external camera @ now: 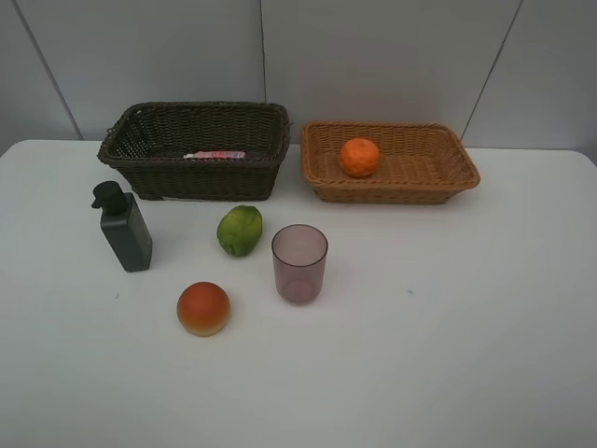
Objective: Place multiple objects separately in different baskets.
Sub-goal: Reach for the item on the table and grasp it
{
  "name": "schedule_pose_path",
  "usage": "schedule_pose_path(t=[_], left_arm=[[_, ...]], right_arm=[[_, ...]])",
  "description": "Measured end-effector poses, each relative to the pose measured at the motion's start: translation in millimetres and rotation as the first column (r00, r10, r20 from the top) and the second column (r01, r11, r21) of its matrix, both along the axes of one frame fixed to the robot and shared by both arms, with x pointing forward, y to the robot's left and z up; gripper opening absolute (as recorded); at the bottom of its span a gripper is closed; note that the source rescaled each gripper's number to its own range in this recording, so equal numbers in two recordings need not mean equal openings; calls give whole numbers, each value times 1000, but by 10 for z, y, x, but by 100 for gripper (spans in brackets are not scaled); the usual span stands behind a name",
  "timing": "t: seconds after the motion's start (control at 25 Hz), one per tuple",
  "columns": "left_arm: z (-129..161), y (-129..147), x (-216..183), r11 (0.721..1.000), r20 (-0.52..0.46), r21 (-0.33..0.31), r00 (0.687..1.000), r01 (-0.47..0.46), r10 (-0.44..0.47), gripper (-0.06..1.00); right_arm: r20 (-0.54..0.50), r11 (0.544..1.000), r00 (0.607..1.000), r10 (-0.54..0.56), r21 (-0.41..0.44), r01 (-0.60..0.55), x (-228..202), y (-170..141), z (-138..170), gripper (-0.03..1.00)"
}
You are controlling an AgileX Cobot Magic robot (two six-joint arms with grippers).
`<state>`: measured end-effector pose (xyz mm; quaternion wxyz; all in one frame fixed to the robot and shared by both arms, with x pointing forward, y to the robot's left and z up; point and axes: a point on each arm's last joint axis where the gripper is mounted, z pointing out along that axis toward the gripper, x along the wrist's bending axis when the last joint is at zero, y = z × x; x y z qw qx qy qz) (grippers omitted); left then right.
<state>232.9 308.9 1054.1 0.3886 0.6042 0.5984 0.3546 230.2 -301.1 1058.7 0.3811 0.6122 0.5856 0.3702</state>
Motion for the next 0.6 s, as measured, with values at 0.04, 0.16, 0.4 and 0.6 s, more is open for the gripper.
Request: schedule_pose_path(t=[0.04,0.16,0.4,0.6], left_arm=[[0,0,0,1000,0,0,1000,0,0,91],[0,0,0,1000,0,0,1000,0,0,91],[0,0,0,1000,0,0,1000,0,0,91],[0,0,0,1000,0,0,1000,0,0,91]], right_arm=[[0,1000,1000,0,0,0,0,0,0,79],[1,1000,1000,0,0,0,0,0,1,79],[1,1000,1000,0,0,0,0,0,1,79],[1,1000,1000,0,0,0,1,0,1,79]])
